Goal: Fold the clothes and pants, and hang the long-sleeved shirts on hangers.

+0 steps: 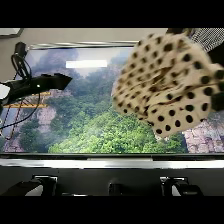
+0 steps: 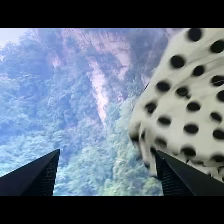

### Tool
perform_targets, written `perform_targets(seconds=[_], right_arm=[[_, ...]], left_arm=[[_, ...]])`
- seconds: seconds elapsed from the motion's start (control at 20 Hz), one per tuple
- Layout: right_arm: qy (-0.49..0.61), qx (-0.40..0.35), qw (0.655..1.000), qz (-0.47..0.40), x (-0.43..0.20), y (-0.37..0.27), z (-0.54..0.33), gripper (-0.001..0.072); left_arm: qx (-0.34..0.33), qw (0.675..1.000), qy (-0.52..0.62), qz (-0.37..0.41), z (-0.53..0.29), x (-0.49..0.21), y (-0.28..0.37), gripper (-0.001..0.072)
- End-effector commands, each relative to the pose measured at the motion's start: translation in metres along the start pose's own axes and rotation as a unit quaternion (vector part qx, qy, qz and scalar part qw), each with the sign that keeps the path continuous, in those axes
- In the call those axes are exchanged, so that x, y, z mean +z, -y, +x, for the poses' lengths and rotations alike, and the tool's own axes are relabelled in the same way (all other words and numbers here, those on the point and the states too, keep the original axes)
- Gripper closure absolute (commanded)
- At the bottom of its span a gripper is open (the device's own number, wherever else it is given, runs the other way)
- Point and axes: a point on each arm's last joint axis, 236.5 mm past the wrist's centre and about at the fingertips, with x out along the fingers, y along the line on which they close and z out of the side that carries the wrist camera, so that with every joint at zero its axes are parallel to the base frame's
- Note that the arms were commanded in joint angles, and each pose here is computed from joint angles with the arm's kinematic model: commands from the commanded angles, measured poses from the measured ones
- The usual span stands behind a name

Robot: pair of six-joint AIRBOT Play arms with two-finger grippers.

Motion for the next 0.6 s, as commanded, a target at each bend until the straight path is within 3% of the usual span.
perform_targets(seconds=[0.0, 0.25, 0.55], right_arm=[[0.003, -0.122, 0.989, 0.084, -0.026, 0.052, -0.06, 0.0688], [0.005, -0.33, 0.907, 0.262, -0.072, 0.137, -0.145, 0.0689], [-0.022, -0.508, 0.814, 0.283, -0.079, 0.198, -0.179, 0.0689]], left_arm=[[-0.016, 0.998, 0.01, -0.059, -0.015, 0.007, 0.016, 0.0], [-0.057, 0.996, 0.011, -0.061, -0.017, 0.007, 0.05, 0.0001], [-0.09, 0.995, -0.01, -0.043, -0.01, -0.007, 0.086, 0.0001]])
